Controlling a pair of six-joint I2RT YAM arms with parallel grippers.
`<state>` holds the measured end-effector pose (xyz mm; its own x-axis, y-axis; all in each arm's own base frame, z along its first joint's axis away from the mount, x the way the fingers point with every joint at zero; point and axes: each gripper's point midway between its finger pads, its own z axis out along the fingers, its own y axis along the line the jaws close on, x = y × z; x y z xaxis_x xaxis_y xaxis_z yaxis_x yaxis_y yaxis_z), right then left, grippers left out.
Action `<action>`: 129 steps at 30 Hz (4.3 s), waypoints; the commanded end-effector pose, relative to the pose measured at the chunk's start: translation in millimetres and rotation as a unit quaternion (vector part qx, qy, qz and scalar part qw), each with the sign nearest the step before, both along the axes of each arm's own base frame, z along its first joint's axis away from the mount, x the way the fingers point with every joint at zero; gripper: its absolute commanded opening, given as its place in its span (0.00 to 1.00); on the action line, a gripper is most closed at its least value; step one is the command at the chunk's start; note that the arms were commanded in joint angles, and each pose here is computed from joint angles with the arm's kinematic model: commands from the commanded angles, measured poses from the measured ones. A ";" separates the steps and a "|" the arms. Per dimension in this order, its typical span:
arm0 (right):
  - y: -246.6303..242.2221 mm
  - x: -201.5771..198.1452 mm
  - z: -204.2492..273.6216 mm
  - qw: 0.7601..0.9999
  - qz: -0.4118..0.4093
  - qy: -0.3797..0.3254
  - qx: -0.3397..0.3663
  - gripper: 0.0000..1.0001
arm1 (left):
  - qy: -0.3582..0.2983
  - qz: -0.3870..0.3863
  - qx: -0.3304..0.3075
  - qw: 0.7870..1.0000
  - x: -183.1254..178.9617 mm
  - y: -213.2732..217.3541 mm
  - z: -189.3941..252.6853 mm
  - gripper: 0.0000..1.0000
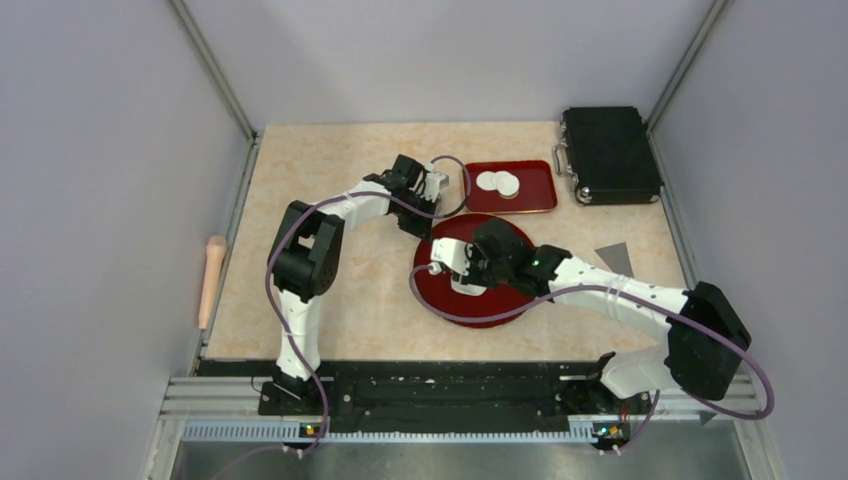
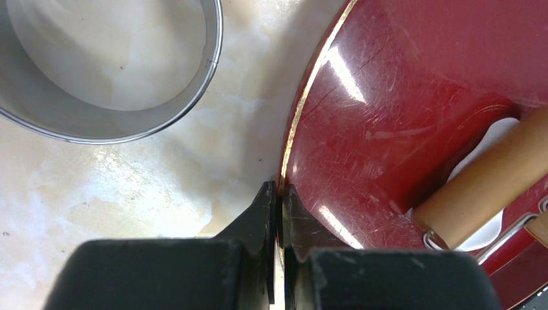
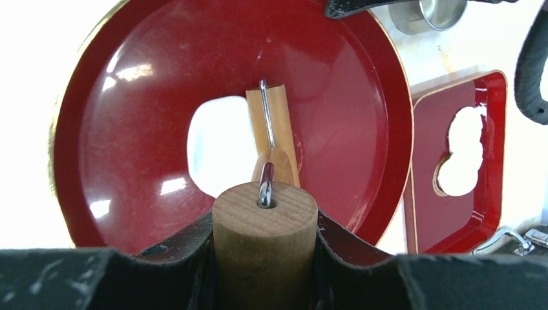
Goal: Roll out the dumpling wrappers from the dough
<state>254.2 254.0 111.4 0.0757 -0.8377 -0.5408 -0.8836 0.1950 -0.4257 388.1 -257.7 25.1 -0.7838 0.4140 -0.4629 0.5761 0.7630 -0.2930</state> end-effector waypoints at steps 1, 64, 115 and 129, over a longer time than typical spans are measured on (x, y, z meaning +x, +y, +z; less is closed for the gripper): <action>-33.9 -77.7 -44.8 0.985 0.056 0.143 -0.082 0.00 | -0.006 0.003 0.050 0.999 -0.9 17.1 -28.0 0.00; -70.2 -159.7 -76.5 0.948 0.139 0.253 -0.131 0.00 | -0.011 0.007 0.055 0.998 1.8 20.4 -26.3 0.00; -50.0 -127.6 -21.9 0.977 0.126 0.156 -0.077 0.00 | -0.010 0.008 0.055 0.998 2.9 21.0 -26.5 0.00; -7.4 -35.7 62.3 0.998 0.043 -0.021 0.030 0.00 | -0.009 0.008 0.055 0.998 3.6 20.5 -27.0 0.00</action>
<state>191.3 226.6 143.9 0.1470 -0.8414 -0.5201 -0.9286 0.0637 -0.3656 389.2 -256.3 25.4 -0.7818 0.4139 -0.4664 0.5743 0.7694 -0.2798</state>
